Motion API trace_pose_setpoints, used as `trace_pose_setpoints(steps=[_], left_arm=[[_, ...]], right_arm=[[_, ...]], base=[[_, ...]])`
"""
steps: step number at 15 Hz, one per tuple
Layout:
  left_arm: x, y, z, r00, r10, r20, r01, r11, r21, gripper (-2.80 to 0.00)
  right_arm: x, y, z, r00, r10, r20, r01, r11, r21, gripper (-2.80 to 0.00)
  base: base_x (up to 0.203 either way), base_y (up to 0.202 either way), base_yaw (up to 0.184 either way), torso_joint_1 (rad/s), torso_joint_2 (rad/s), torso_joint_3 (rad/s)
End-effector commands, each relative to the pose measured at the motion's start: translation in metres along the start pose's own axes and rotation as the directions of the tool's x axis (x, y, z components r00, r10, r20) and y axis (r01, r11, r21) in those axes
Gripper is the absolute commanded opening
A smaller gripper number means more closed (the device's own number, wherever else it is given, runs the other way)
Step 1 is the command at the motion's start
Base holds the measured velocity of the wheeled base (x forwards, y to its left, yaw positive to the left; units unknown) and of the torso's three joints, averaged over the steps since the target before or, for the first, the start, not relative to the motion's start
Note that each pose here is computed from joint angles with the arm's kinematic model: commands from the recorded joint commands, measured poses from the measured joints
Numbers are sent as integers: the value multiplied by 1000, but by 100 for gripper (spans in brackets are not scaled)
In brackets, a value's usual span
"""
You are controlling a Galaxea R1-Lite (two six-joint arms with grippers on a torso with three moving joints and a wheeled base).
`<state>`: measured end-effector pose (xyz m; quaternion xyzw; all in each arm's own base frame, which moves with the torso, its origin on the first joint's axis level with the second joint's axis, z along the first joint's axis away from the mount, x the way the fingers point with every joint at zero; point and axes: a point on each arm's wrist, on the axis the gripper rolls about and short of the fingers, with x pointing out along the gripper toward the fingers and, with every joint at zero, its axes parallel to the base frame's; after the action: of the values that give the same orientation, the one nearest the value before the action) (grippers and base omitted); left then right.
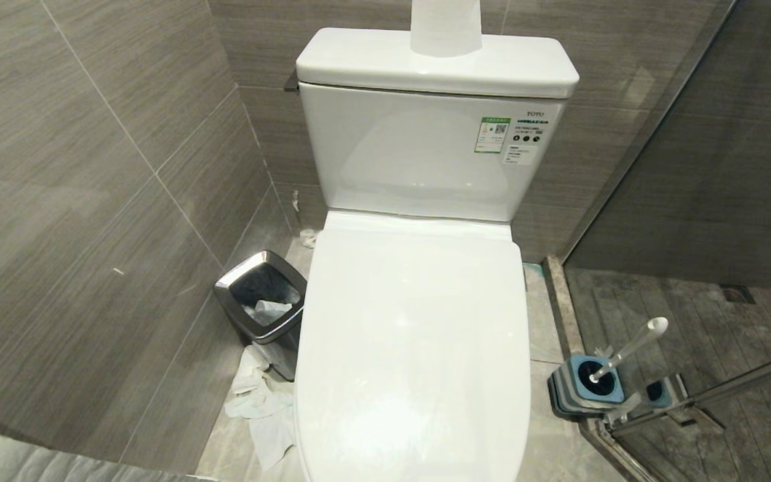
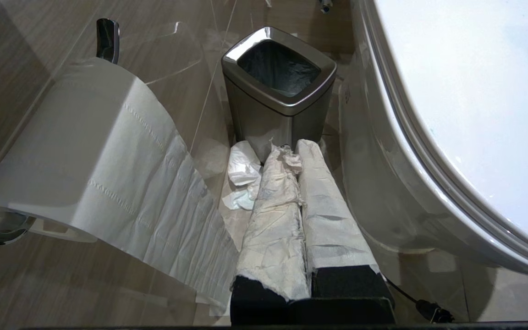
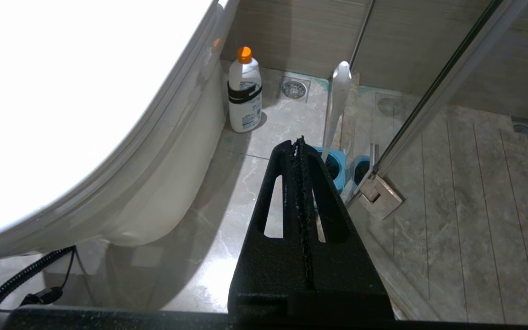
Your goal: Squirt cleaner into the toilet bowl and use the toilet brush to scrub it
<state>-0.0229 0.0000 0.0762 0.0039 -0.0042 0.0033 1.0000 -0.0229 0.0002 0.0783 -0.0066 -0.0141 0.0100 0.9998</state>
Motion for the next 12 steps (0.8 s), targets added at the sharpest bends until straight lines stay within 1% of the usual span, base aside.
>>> trace_pose_setpoints(steps=[1,12], left_arm=[[1,0,-2,1000,1,-7,-1,1000,0,-280],[1,0,-2,1000,1,-9,-1,1000,0,-280]], right_arm=[[1,0,-3,1000,1,-11,-1,1000,-1,-280],[1,0,-3,1000,-11,-11,11,1000,4,-280]], base=[[0,0,0,0,0,0],[0,0,0,0,0,0]])
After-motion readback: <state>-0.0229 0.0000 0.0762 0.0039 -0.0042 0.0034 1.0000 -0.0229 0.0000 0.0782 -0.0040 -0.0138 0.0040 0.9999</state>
